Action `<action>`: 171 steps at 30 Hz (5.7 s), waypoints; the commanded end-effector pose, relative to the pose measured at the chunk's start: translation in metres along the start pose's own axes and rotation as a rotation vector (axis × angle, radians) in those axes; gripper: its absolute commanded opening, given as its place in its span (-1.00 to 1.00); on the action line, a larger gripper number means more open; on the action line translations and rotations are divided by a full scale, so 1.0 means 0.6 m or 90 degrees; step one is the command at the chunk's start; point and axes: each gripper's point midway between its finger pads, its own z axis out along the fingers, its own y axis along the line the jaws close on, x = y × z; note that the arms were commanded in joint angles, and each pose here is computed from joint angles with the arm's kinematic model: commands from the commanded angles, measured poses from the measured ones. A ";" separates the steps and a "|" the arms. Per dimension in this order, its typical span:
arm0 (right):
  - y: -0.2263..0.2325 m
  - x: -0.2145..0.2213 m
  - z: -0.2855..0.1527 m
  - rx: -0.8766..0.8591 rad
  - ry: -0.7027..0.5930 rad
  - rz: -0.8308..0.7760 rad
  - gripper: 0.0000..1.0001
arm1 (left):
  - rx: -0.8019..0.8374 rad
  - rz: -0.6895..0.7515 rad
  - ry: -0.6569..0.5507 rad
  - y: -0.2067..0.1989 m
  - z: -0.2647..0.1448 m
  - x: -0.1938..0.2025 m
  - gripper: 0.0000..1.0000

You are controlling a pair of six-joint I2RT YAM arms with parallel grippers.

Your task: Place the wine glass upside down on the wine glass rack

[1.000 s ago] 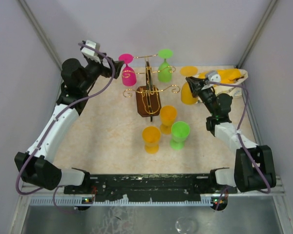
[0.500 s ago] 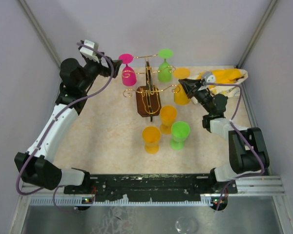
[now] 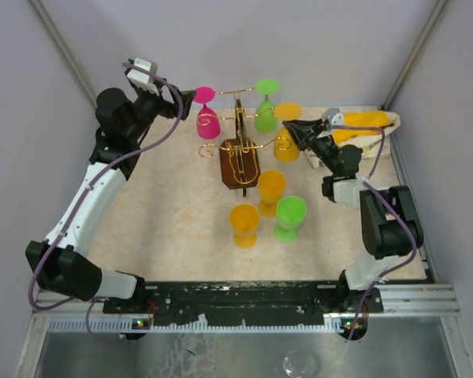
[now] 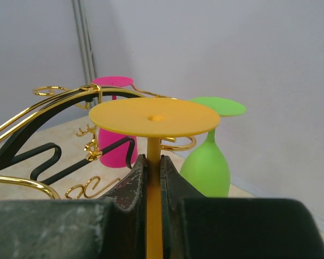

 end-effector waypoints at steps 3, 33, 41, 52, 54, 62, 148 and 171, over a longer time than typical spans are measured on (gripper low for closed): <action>0.002 -0.040 0.030 -0.033 -0.059 -0.030 -1.00 | -0.002 0.016 -0.023 0.007 0.005 -0.027 0.99; 0.006 0.021 0.082 -0.022 -0.042 -0.007 -1.00 | -0.015 0.027 -0.018 0.021 0.011 -0.018 0.99; -0.007 0.029 0.095 0.003 -0.043 -0.006 -1.00 | -0.019 0.031 -0.016 0.026 0.011 -0.014 0.99; -0.036 0.051 0.096 0.065 -0.010 -0.011 -1.00 | -0.018 0.031 -0.019 0.028 0.015 -0.012 0.99; -0.042 0.052 0.095 0.079 -0.010 -0.012 -1.00 | -0.017 0.031 -0.019 0.028 0.016 -0.011 0.99; -0.056 0.051 0.081 0.115 -0.004 -0.037 -1.00 | -0.019 0.032 -0.019 0.030 0.017 -0.011 0.99; -0.086 -0.006 -0.115 0.316 0.114 -0.106 0.28 | 0.078 -0.010 0.003 -0.026 -0.032 0.001 0.99; -0.180 0.007 -0.174 0.579 0.430 -0.017 0.71 | 0.383 0.024 0.283 -0.307 -0.201 0.182 0.95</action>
